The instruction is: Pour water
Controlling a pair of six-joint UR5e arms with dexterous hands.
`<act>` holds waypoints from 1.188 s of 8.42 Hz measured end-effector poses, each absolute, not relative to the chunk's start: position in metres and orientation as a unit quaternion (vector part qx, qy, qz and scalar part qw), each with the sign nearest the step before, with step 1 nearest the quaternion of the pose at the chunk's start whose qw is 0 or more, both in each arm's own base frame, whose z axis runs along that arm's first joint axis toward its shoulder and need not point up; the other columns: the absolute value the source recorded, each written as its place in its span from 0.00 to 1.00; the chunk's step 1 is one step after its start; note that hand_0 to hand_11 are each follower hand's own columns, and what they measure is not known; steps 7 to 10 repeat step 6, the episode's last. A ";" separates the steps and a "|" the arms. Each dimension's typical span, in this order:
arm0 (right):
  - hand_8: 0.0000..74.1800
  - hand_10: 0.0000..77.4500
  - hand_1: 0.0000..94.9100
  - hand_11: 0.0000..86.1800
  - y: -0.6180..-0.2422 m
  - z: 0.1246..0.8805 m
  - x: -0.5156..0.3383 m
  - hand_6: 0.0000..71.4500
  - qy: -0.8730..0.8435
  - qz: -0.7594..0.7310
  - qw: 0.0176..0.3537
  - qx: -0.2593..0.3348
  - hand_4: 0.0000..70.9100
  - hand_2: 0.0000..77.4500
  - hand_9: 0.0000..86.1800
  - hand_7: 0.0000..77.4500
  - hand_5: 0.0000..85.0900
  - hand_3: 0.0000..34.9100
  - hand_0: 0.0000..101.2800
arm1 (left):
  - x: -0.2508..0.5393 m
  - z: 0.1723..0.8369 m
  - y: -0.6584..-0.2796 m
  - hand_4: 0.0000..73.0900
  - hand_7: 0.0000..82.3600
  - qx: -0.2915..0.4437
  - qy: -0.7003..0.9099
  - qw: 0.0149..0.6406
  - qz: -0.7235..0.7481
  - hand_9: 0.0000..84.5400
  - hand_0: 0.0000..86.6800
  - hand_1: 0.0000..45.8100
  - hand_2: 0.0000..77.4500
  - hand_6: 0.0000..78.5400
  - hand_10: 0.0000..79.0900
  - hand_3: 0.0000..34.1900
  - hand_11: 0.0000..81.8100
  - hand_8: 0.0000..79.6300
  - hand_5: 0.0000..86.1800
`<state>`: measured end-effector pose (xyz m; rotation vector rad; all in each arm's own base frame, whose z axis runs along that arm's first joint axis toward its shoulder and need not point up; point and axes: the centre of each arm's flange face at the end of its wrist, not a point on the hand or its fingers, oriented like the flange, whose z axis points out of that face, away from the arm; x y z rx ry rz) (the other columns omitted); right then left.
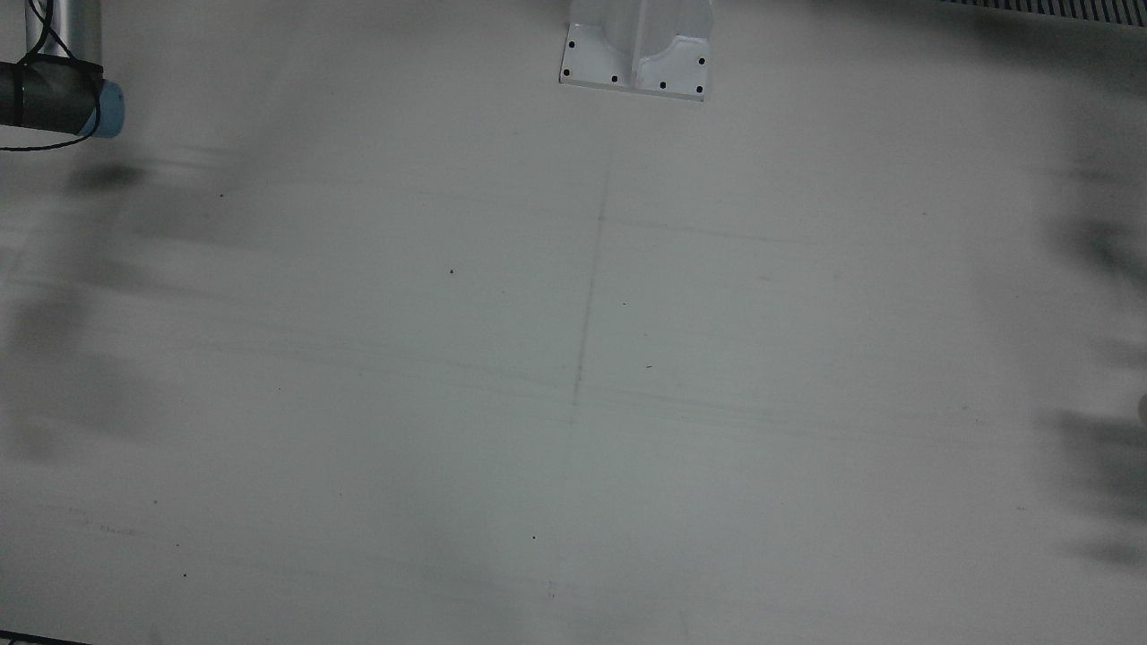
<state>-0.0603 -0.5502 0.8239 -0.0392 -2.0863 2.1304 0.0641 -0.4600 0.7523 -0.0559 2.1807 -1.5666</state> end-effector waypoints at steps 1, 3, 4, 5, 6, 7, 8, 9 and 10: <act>0.40 0.42 0.13 0.58 -0.549 0.828 -0.049 0.39 -0.695 0.715 0.075 -0.007 0.09 0.65 0.50 0.55 0.87 0.00 0.64 | 0.065 0.749 -0.462 0.70 0.25 -0.002 0.796 0.230 -0.560 0.09 0.59 0.31 0.42 0.16 0.00 0.00 0.02 0.07 0.43; 0.25 0.11 0.30 0.32 -0.554 0.820 -0.022 0.14 -0.701 0.710 0.062 0.001 0.09 0.49 0.38 0.33 0.87 0.00 0.60 | 0.069 0.745 -0.464 0.70 0.25 0.029 0.803 0.243 -0.543 0.08 0.58 0.31 0.42 0.17 0.01 0.00 0.02 0.05 0.43; 0.25 0.11 0.30 0.32 -0.555 0.811 -0.011 0.14 -0.707 0.704 0.058 0.001 0.09 0.49 0.38 0.33 0.87 0.00 0.60 | 0.075 0.749 -0.463 0.70 0.25 0.040 0.804 0.251 -0.538 0.08 0.58 0.31 0.42 0.17 0.01 0.00 0.02 0.05 0.43; 0.01 0.01 0.26 0.16 -0.555 0.803 -0.002 0.00 -0.714 0.698 0.055 0.001 0.09 0.41 0.02 0.15 0.87 0.00 0.49 | 0.082 0.758 -0.460 0.70 0.25 0.045 0.803 0.253 -0.537 0.08 0.59 0.31 0.42 0.17 0.01 0.00 0.02 0.05 0.43; 0.01 0.00 0.11 0.01 -0.555 0.795 0.003 0.01 -0.719 0.693 0.054 -0.001 0.16 0.34 0.01 0.01 0.00 0.00 0.48 | 0.094 0.772 -0.455 0.70 0.25 0.045 0.802 0.254 -0.539 0.08 0.59 0.31 0.42 0.17 0.01 0.00 0.02 0.05 0.43; 0.01 0.00 0.11 0.01 -0.555 0.795 0.003 0.01 -0.719 0.693 0.054 -0.001 0.16 0.34 0.01 0.01 0.00 0.00 0.48 | 0.094 0.772 -0.455 0.70 0.25 0.045 0.802 0.254 -0.539 0.08 0.59 0.31 0.42 0.17 0.01 0.00 0.02 0.05 0.43; 0.01 0.00 0.11 0.01 -0.555 0.795 0.003 0.01 -0.719 0.693 0.054 -0.001 0.16 0.34 0.01 0.01 0.00 0.00 0.48 | 0.094 0.772 -0.455 0.70 0.25 0.045 0.802 0.254 -0.539 0.08 0.59 0.31 0.42 0.17 0.01 0.00 0.02 0.05 0.43; 0.01 0.00 0.11 0.01 -0.555 0.795 0.003 0.01 -0.719 0.693 0.054 -0.001 0.16 0.34 0.01 0.01 0.00 0.00 0.48 | 0.094 0.772 -0.455 0.70 0.25 0.045 0.802 0.254 -0.539 0.08 0.59 0.31 0.42 0.17 0.01 0.00 0.02 0.05 0.43; 0.01 0.00 0.11 0.01 -0.555 0.795 0.003 0.01 -0.719 0.693 0.054 -0.001 0.16 0.34 0.01 0.01 0.00 0.00 0.48 | 0.094 0.772 -0.455 0.70 0.25 0.045 0.802 0.254 -0.539 0.08 0.59 0.31 0.42 0.17 0.01 0.00 0.02 0.05 0.43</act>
